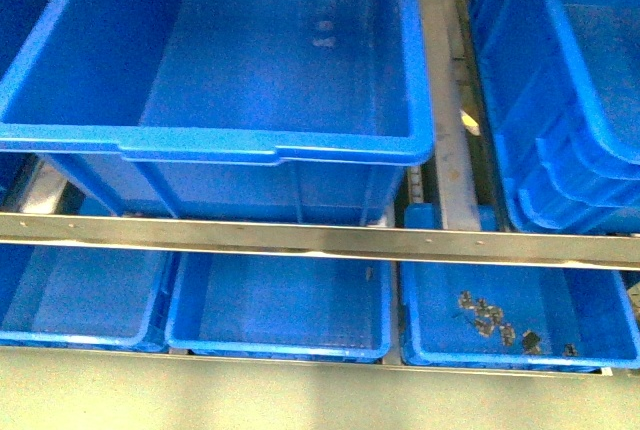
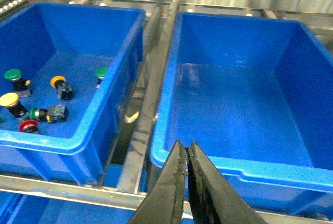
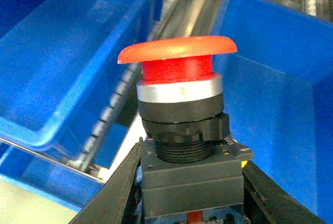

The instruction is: Pick red and yellow buttons and place in box

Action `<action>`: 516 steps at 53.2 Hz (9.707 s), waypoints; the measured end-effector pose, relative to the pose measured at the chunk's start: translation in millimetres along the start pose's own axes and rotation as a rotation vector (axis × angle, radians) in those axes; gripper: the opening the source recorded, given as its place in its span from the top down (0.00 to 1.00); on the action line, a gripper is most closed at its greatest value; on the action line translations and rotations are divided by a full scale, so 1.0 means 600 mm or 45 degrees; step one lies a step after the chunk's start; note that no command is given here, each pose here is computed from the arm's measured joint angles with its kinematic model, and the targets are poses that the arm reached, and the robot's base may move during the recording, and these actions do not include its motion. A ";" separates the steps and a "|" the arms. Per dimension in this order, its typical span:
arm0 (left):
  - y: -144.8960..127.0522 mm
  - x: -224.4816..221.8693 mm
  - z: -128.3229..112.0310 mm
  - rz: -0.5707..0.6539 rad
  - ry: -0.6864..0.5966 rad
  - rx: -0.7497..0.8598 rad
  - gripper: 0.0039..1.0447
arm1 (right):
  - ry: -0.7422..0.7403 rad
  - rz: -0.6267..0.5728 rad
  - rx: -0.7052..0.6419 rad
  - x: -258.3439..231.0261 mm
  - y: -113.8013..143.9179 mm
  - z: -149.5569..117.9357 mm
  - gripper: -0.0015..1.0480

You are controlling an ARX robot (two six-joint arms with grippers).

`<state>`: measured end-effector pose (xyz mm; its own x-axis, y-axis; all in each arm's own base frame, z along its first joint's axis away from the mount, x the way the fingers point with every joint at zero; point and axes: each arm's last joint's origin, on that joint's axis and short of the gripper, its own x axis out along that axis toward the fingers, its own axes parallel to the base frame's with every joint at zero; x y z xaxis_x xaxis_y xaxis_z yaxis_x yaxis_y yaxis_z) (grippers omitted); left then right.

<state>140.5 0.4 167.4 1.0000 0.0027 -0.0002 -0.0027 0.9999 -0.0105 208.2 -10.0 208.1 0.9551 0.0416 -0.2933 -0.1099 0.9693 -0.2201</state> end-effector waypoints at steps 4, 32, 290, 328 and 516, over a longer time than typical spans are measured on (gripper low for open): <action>0.000 -0.006 0.003 -0.001 -0.007 0.000 0.98 | 0.000 0.001 0.003 0.000 0.000 -0.001 0.66; -0.001 -0.019 0.009 -0.005 -0.034 0.000 0.18 | 0.004 0.024 0.002 0.003 0.014 -0.002 0.66; 0.000 -0.019 0.009 -0.002 -0.034 0.003 0.07 | -0.351 -0.101 0.308 -0.029 0.034 -0.067 0.96; 0.000 -0.019 0.009 -0.002 -0.034 0.003 0.07 | -0.389 -0.105 0.306 -0.104 0.043 -0.088 0.96; 0.000 -0.072 0.003 -0.002 -0.006 0.009 0.07 | -0.392 -0.102 0.305 -0.159 0.050 -0.105 0.07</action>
<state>97.4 0.1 169.1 1.0000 0.0008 0.0048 -0.0007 1.0000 -0.0036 96.6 0.0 170.5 0.9999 -0.0008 0.0170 0.0007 1.0000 0.0029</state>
